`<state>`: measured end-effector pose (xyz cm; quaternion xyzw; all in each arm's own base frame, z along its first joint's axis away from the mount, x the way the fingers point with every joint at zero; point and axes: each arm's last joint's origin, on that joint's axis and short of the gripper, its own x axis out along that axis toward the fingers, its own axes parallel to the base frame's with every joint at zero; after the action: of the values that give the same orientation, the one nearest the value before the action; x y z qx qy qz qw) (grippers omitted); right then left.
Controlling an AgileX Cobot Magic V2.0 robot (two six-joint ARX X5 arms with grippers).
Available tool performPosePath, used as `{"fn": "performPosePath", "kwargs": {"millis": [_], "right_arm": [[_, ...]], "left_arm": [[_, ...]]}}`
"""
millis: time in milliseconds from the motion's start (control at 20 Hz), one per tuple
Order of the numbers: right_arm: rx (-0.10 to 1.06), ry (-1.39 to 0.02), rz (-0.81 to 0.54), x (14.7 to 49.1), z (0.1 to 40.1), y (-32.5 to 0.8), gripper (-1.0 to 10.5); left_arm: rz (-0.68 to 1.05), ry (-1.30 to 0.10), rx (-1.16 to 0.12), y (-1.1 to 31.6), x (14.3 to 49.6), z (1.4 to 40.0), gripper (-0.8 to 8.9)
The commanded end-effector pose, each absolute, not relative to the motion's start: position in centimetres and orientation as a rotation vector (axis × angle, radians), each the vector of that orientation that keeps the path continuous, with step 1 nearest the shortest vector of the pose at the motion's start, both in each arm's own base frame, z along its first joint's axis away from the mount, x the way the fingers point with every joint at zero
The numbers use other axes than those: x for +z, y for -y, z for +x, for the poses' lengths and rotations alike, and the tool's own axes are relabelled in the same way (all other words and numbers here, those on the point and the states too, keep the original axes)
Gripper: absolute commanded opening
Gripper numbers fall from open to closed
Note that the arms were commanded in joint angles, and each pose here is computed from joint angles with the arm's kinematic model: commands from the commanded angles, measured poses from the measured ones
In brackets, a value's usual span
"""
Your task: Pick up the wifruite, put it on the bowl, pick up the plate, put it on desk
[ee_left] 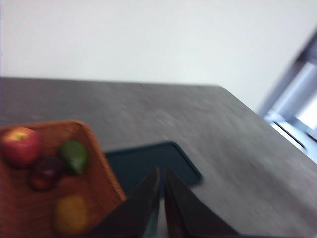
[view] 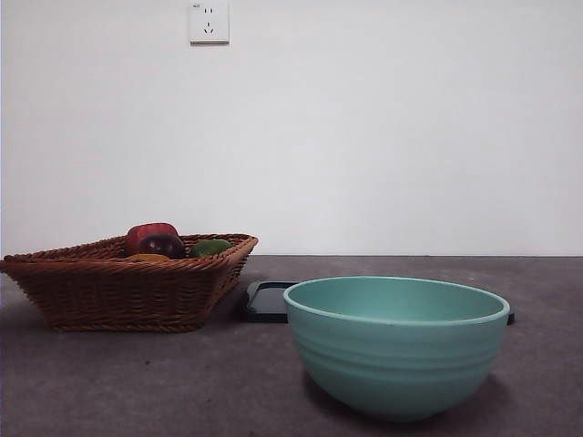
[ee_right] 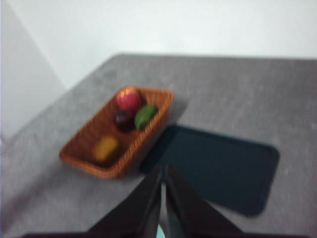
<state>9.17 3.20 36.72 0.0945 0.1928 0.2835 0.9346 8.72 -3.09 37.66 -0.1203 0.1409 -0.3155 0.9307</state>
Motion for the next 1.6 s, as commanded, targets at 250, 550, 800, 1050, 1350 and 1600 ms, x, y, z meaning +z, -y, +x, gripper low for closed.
{"fn": "performPosePath", "kwargs": {"millis": [250, 550, 800, 1050, 1350, 1600], "right_arm": [[0.604, -0.453, 0.096, 37.4, 8.0, -3.0, 0.1], [0.609, -0.513, 0.079, 37.1, 7.5, -2.9, 0.1], [0.632, -0.515, 0.07, 37.1, 7.4, -2.9, 0.1], [0.639, -0.512, 0.072, 37.1, 7.4, -3.0, 3.8], [0.636, -0.518, 0.084, 37.1, 7.4, -3.0, 5.8], [0.635, -0.518, 0.087, 37.1, 7.4, -3.0, 5.8]], "left_arm": [[-0.168, -0.335, -0.787, 4.0, 38.1, 8.9, 0.16], [-0.104, -0.372, -0.873, 4.7, 37.6, 8.6, 0.16], [-0.092, -0.366, -0.89, 4.8, 37.6, 8.4, 0.34], [-0.099, -0.439, -0.884, 4.7, 37.0, 8.2, 5.45], [-0.1, -0.419, -0.885, 4.7, 37.2, 8.2, 6.28], [-0.125, -0.45, -0.877, 4.6, 37.0, 8.1, 6.25]]}}
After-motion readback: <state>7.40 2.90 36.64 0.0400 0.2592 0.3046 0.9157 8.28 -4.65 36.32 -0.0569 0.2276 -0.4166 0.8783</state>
